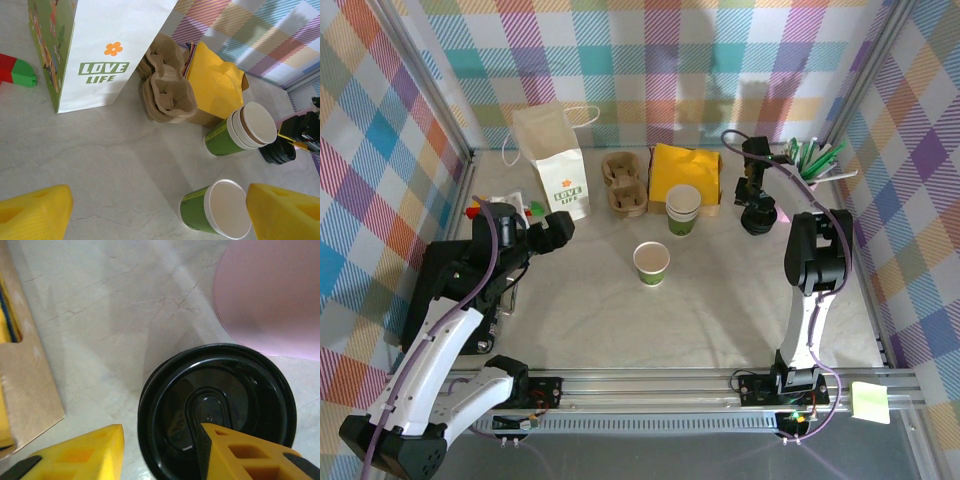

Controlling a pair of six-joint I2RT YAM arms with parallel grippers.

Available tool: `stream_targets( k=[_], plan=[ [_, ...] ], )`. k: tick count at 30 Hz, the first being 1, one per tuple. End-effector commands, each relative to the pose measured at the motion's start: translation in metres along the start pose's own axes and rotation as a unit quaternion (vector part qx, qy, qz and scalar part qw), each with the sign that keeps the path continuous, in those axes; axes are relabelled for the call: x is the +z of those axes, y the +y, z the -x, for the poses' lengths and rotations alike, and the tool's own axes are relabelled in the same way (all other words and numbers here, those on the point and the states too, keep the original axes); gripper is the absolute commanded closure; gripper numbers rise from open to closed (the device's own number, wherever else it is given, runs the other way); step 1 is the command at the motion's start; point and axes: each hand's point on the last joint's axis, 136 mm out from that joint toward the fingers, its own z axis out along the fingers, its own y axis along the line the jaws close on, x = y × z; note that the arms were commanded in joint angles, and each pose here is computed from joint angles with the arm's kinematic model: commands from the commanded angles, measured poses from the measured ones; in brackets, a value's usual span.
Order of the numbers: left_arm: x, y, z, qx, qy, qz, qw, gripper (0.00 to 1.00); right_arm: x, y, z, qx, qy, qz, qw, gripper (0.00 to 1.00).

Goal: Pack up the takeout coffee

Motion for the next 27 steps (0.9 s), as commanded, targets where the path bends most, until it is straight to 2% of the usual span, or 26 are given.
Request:
stream_targets(
  k=[1,19,27],
  plan=[
    [-0.004,-0.007,0.003,0.008,-0.007,-0.013,1.000,0.11,-0.001,0.003,0.011,0.000,-0.008,0.011,1.000,0.56],
    [0.001,-0.010,0.005,0.008,-0.001,-0.014,1.000,0.11,0.015,0.005,0.006,0.000,0.012,0.018,1.000,0.58],
    [-0.004,-0.012,0.007,0.011,-0.004,-0.019,1.000,0.14,0.017,0.005,0.006,0.000,0.014,0.017,1.000,0.63]
  ],
)
